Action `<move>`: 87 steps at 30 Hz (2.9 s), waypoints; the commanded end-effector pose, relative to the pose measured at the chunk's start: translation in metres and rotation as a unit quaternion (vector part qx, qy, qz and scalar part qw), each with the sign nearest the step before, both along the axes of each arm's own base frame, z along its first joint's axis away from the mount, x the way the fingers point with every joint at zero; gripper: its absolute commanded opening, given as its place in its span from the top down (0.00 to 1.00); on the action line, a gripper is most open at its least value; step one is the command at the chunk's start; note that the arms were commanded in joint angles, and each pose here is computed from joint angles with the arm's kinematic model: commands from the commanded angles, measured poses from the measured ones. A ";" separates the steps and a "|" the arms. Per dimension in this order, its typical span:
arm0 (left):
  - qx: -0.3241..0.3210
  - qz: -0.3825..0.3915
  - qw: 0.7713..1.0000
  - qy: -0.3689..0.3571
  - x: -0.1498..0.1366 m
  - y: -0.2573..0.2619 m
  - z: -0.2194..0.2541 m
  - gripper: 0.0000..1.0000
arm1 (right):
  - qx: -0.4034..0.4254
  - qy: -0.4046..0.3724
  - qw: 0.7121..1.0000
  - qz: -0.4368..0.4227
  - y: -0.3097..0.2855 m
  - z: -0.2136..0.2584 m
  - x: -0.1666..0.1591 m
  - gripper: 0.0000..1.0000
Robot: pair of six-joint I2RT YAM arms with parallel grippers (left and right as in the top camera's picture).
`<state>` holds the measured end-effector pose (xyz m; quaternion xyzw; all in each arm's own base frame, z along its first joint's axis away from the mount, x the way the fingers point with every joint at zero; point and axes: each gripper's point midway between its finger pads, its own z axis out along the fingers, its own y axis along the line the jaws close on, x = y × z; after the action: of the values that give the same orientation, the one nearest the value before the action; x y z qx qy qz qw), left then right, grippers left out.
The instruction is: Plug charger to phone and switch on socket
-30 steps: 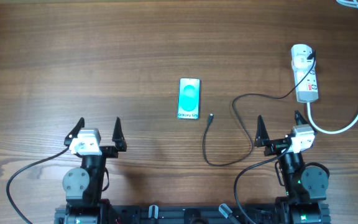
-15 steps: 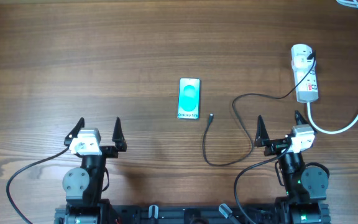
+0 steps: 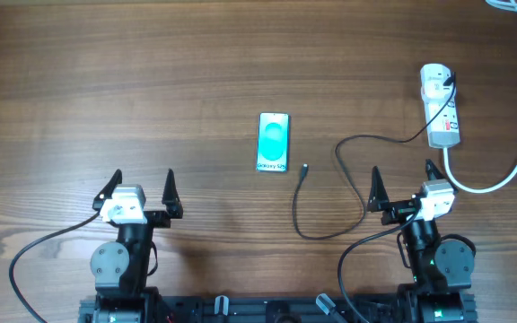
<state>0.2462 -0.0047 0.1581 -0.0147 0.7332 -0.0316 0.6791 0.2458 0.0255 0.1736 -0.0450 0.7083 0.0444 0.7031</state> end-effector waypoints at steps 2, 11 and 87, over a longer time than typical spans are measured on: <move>-0.002 -0.019 1.000 -0.010 0.000 -0.007 0.003 0.00 | 0.001 -0.004 1.000 -0.009 -0.003 0.002 0.000 0.00; -0.235 -0.219 0.947 0.000 -0.020 -0.076 0.029 0.00 | 0.001 -0.004 1.000 -0.009 -0.003 0.001 0.000 0.00; 0.055 -0.026 0.736 0.674 0.134 -0.249 -0.148 0.00 | 0.001 -0.004 1.000 -0.009 -0.003 0.001 0.000 0.00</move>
<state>0.3756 -0.2608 0.0276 0.0272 0.9995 -0.0168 0.0069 0.2459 0.0255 0.1729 -0.0450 0.7091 0.0445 0.7023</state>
